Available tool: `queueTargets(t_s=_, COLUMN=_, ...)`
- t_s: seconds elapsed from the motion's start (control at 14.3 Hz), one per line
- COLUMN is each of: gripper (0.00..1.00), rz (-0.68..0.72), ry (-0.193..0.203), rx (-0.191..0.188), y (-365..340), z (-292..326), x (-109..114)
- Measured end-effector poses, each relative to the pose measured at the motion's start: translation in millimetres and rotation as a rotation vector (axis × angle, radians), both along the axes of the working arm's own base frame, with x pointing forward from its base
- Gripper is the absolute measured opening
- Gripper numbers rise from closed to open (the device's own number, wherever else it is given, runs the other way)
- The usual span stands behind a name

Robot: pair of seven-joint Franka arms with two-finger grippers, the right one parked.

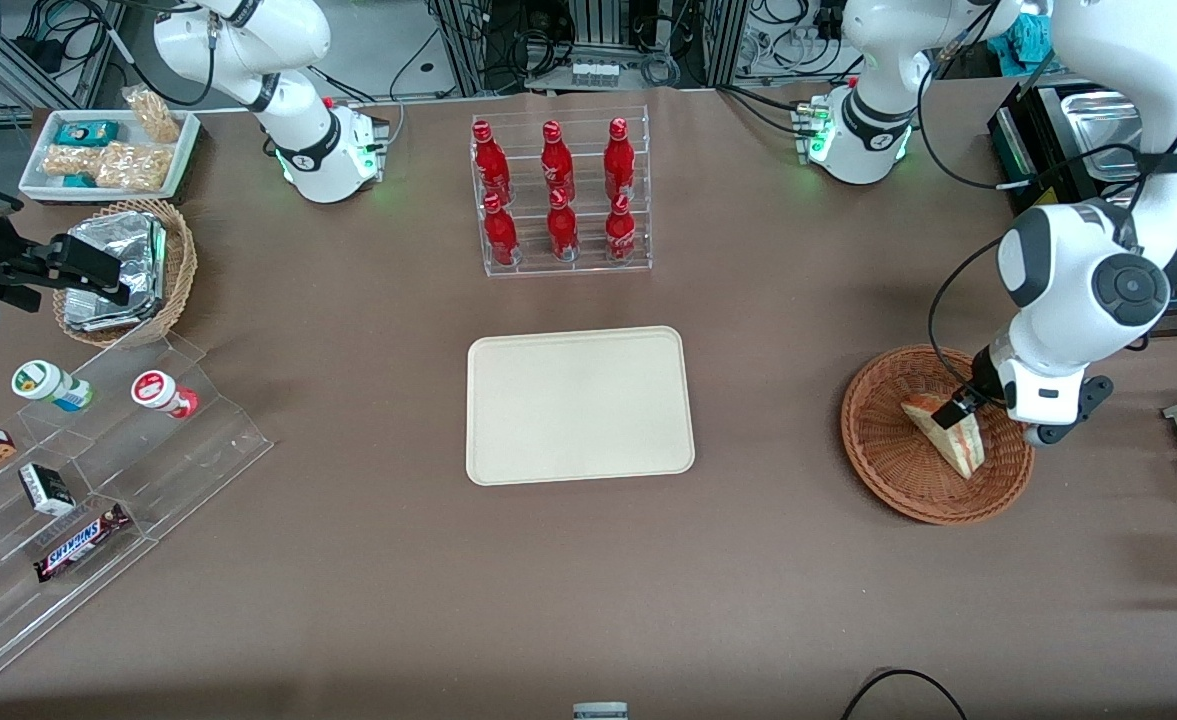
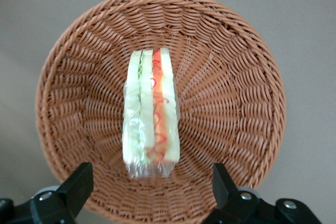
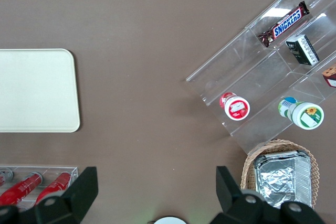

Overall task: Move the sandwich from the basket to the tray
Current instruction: 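Lower the left gripper and grasp the wrapped sandwich, lifting it, then carry the held sandwich over the cream tray and lower it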

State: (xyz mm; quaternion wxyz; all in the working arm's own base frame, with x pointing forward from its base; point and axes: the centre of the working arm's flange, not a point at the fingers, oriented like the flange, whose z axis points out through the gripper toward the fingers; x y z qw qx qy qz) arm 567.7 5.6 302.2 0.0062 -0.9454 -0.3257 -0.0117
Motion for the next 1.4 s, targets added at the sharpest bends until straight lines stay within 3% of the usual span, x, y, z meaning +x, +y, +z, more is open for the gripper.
queueTargets(t_s=0.21, gripper=1.00, rz=0.018, ry=-0.011, rx=-0.009, y=5.2, z=-33.6, x=5.4)
queueTargets(t_s=0.28, gripper=0.93, rz=0.022, ry=-0.008, rx=-0.012, y=7.3, z=-44.4, x=6.1)
queueTargets(t_s=0.42, gripper=0.89, rz=0.021, ry=0.004, rx=-0.013, y=9.3, z=-56.9, x=6.0)
queueTargets(t_s=0.63, gripper=0.55, rz=-0.006, ry=0.027, rx=-0.009, y=11.9, z=-53.4, x=5.4)
queueTargets(t_s=0.91, gripper=0.23, rz=-0.077, ry=0.139, rx=0.031, y=3.0, z=-9.1, x=6.6)
queueTargets(t_s=1.12, gripper=0.21, rz=-0.171, ry=0.180, rx=0.056, y=-49.8, z=49.0, x=17.1)
queueTargets(t_s=1.4, gripper=0.15, rz=-0.496, ry=0.197, rx=0.051, y=-154.8, z=55.6, x=9.8)
